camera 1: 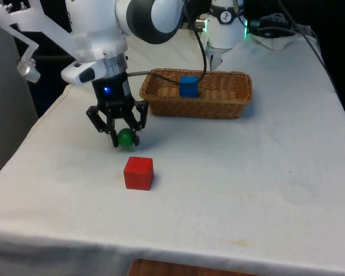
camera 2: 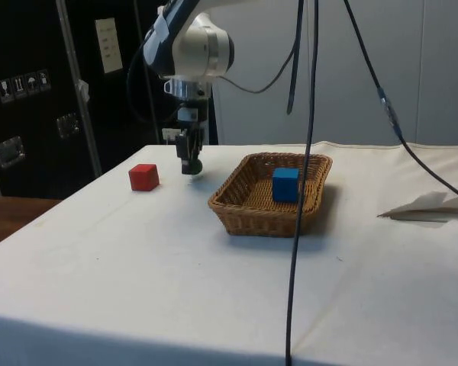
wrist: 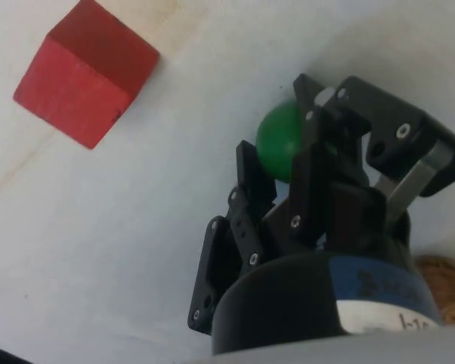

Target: Place all non-red objects into the basket.

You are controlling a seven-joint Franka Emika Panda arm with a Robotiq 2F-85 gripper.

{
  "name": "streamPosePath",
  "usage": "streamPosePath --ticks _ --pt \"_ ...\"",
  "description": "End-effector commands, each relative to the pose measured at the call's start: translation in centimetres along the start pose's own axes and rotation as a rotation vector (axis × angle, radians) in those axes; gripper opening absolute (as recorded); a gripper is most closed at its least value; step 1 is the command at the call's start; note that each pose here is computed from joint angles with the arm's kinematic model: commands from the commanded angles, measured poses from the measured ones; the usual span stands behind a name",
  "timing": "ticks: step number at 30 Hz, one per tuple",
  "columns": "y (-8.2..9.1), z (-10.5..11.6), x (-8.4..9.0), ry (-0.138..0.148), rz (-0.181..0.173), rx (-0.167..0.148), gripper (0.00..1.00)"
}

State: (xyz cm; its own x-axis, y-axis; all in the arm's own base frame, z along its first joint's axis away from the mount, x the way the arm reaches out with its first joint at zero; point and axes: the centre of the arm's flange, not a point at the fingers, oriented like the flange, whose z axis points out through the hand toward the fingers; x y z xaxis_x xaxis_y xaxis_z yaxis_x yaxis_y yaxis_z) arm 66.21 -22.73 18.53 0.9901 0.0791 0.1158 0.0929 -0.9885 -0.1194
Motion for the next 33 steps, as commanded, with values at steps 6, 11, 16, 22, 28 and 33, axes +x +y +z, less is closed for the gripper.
streamPosePath --ticks 6,11,16,22,28,33 --pt "-0.2 -2.2 -0.3 -0.004 -0.001 0.004 0.0" --pt "-0.1 -3.3 -0.5 0.006 0.002 0.011 0.0" --pt "0.0 -5.8 -1.0 -0.004 0.005 0.012 0.0" --pt "0.4 -7.4 -1.6 -0.013 0.011 0.02 0.0" --pt "0.9 -8.4 -2.3 -0.017 0.018 0.03 0.0" --pt "1.2 -9.6 -3.3 -0.036 0.019 0.022 0.0"
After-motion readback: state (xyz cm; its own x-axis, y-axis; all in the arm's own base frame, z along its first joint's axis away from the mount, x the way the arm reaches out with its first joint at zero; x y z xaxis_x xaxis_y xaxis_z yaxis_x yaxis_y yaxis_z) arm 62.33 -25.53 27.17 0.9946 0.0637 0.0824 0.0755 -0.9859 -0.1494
